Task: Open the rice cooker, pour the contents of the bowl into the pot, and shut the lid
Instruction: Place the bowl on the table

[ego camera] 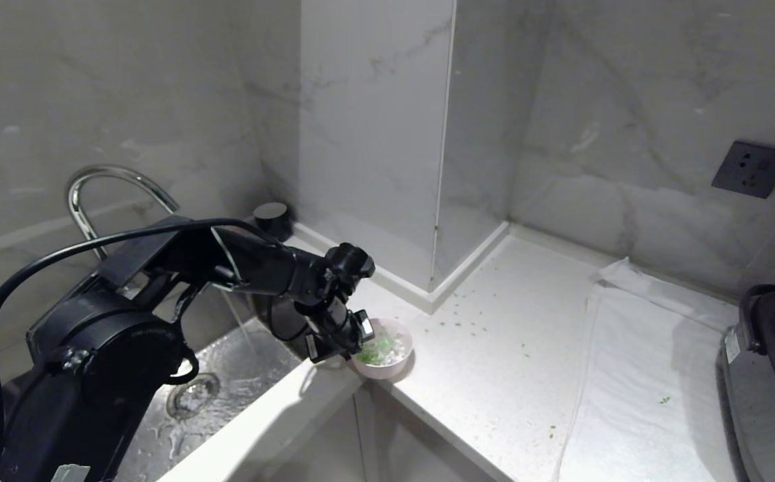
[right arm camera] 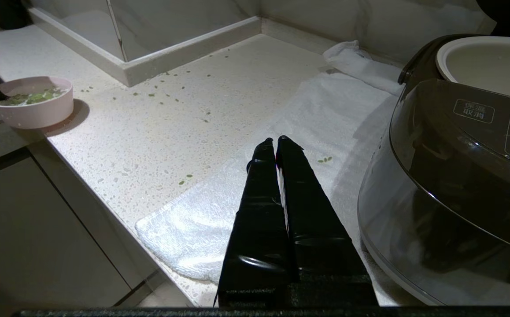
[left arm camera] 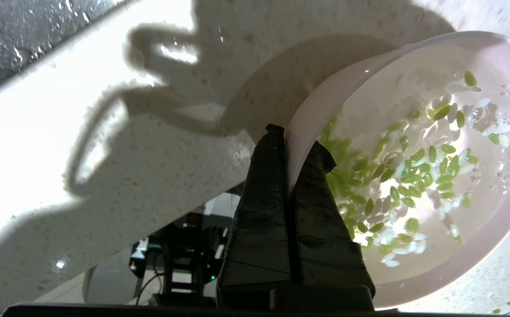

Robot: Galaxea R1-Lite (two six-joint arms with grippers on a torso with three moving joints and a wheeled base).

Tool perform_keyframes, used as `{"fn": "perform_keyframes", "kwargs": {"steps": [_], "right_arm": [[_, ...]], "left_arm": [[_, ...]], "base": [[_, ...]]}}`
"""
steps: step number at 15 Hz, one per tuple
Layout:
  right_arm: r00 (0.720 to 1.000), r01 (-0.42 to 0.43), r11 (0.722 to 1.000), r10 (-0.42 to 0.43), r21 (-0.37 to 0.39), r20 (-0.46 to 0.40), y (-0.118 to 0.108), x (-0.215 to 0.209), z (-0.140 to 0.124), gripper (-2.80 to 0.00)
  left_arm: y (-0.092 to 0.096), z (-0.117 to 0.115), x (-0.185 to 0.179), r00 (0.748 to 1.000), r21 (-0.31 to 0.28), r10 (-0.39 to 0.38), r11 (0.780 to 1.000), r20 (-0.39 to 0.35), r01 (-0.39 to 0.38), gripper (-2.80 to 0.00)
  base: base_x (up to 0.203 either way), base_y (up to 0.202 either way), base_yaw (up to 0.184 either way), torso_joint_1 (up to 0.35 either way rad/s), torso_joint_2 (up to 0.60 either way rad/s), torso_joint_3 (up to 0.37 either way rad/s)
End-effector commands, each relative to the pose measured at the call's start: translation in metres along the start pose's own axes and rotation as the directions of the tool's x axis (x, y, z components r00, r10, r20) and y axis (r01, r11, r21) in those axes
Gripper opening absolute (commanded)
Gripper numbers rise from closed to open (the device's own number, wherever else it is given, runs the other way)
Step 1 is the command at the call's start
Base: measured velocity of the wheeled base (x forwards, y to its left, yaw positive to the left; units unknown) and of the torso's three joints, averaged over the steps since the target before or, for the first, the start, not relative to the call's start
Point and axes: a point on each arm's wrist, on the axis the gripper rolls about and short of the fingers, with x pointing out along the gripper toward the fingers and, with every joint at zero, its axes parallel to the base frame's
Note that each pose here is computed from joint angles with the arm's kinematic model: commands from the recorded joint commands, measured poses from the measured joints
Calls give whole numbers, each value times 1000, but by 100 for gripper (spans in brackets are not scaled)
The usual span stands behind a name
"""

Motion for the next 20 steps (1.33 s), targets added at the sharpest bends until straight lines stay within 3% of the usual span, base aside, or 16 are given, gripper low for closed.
{"fn": "perform_keyframes", "kwargs": {"steps": [1, 11, 17, 20], "right_arm": [[1000, -1, 1000, 1, -1, 0, 0, 0, 0, -280], [1000, -1, 1000, 1, -1, 1, 0, 0, 0, -280], [1000, -1, 1000, 1, -1, 1, 0, 0, 0, -280], [1000, -1, 1000, 1, 1, 0, 0, 0, 0, -280]], "left_arm": [[-4, -13, 6, 999, 22, 19, 1000, -27, -19, -280], [-28, -42, 14, 999, 80, 16, 997, -37, -13, -280], [-49, -49, 19, 1000, 103, -22, 994, -19, 24, -280], [-60, -56, 28, 1000, 127, -5, 992, 24, 2, -280]], "base": [[0, 0, 0, 0, 0, 0], [0, 0, 0, 0, 0, 0], [0, 0, 0, 0, 0, 0], [0, 0, 0, 0, 0, 0]]}}
